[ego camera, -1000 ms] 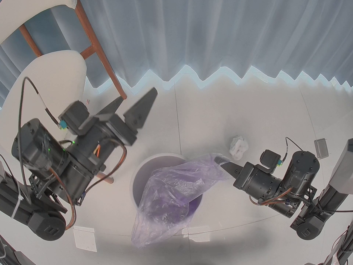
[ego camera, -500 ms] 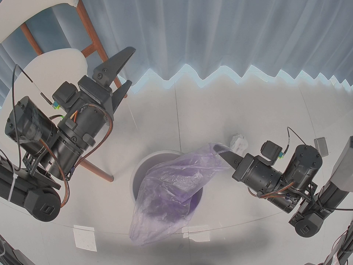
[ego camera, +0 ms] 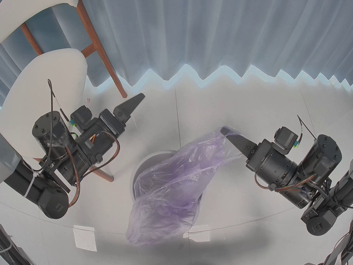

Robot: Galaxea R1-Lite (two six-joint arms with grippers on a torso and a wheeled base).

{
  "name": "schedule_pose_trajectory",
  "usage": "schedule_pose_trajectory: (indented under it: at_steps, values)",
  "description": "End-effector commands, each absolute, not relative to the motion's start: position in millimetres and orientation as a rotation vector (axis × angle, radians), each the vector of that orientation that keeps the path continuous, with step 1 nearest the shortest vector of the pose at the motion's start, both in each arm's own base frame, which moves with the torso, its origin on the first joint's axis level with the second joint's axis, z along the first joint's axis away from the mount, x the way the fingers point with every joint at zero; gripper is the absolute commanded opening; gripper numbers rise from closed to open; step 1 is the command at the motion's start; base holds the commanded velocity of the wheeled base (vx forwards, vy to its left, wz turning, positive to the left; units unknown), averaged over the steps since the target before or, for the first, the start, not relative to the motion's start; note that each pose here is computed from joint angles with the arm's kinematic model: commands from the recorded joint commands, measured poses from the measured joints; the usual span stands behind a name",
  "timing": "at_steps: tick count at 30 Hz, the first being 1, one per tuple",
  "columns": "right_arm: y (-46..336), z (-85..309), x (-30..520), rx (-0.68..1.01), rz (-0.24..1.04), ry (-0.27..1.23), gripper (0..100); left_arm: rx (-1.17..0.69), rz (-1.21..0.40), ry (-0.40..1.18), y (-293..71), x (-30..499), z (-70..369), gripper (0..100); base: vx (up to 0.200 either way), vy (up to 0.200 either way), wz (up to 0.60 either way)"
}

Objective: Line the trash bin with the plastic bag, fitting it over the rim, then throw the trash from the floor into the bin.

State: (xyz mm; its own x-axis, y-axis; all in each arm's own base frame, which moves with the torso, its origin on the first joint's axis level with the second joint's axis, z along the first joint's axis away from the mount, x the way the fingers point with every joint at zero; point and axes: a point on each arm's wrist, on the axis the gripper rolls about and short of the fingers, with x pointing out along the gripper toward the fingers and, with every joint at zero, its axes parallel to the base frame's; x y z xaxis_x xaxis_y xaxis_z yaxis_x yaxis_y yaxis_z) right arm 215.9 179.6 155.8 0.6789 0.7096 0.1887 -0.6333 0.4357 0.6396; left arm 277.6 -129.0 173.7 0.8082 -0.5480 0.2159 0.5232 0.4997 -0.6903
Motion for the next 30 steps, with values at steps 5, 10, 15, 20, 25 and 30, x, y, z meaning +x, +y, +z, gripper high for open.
schedule_pose_trajectory:
  at_steps: [5,10,15,20,25,30]
  values:
    - [164,168,193,0.759,0.967,0.134,0,-0.668,-0.676,0.183,-100,269,144,100,0.0,0.0,0.0]
    - [162,170,193,0.759,0.965,0.121,0,-0.658,-0.719,0.335,-87,251,143,100,0.0,0.0,0.0]
    - [161,172,192,0.763,0.968,0.114,0,-0.599,-0.74,0.385,-85,245,134,100,0.0,0.0,0.0]
    - [162,170,194,0.761,0.964,0.125,0,-0.437,-0.78,0.454,-88,233,104,100,0.0,0.0,0.0]
    - [165,167,198,0.758,0.954,0.132,0,-0.437,-0.862,0.497,-90,223,99,100,0.0,0.0,0.0]
    - [168,161,203,0.751,0.937,0.144,0,-0.432,-1.019,0.516,-95,204,105,100,0.0,0.0,0.0]
